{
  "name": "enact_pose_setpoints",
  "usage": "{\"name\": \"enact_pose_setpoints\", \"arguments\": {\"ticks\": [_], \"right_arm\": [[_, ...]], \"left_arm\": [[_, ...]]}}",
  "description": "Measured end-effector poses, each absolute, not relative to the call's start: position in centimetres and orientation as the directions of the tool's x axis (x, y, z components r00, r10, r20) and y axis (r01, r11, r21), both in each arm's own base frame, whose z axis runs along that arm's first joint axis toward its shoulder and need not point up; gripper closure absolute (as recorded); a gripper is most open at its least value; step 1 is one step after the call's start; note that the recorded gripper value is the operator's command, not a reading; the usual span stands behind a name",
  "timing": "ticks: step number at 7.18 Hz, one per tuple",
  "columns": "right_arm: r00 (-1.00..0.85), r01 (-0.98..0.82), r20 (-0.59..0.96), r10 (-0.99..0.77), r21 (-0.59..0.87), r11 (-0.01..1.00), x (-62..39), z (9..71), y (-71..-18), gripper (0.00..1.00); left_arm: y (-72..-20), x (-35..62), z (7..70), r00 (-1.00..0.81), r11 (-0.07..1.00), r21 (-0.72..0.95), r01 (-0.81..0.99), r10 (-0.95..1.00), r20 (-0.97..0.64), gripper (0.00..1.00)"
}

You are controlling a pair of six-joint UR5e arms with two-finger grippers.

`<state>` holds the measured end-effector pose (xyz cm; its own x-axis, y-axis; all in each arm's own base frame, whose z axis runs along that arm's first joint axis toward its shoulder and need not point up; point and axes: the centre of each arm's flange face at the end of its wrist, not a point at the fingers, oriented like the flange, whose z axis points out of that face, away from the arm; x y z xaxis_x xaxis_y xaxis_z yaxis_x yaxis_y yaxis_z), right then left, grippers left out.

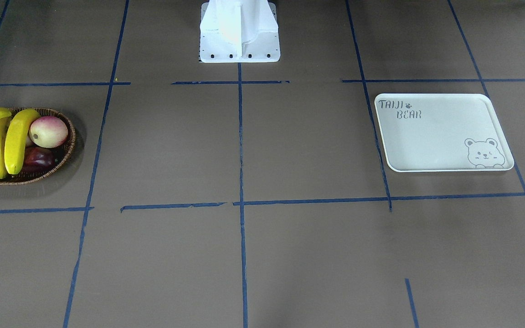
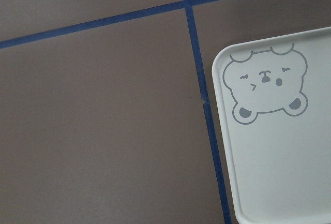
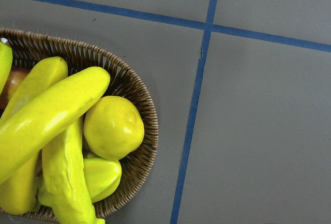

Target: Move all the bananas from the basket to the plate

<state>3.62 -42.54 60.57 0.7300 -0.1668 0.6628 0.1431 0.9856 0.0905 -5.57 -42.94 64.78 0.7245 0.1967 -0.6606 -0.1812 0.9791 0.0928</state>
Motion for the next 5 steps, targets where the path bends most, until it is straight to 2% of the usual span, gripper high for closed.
{"name": "enact_pose_setpoints", "arguments": {"ticks": [3,5], "right_arm": [[0.73,0.133,0.664,-0.161,0.092,0.987,3.5,60.0,-42.7,0.0],[0.734,0.054,0.674,-0.08,0.059,0.997,2.0,57.7,-43.5,0.0]], "left_arm": [[-42.8,-5.5,64.8,0.722,0.978,0.093,-0.184,0.199,-0.662,0.0],[-42.8,-5.4,64.9,0.722,0.978,0.092,-0.186,0.199,-0.662,0.0]]}}
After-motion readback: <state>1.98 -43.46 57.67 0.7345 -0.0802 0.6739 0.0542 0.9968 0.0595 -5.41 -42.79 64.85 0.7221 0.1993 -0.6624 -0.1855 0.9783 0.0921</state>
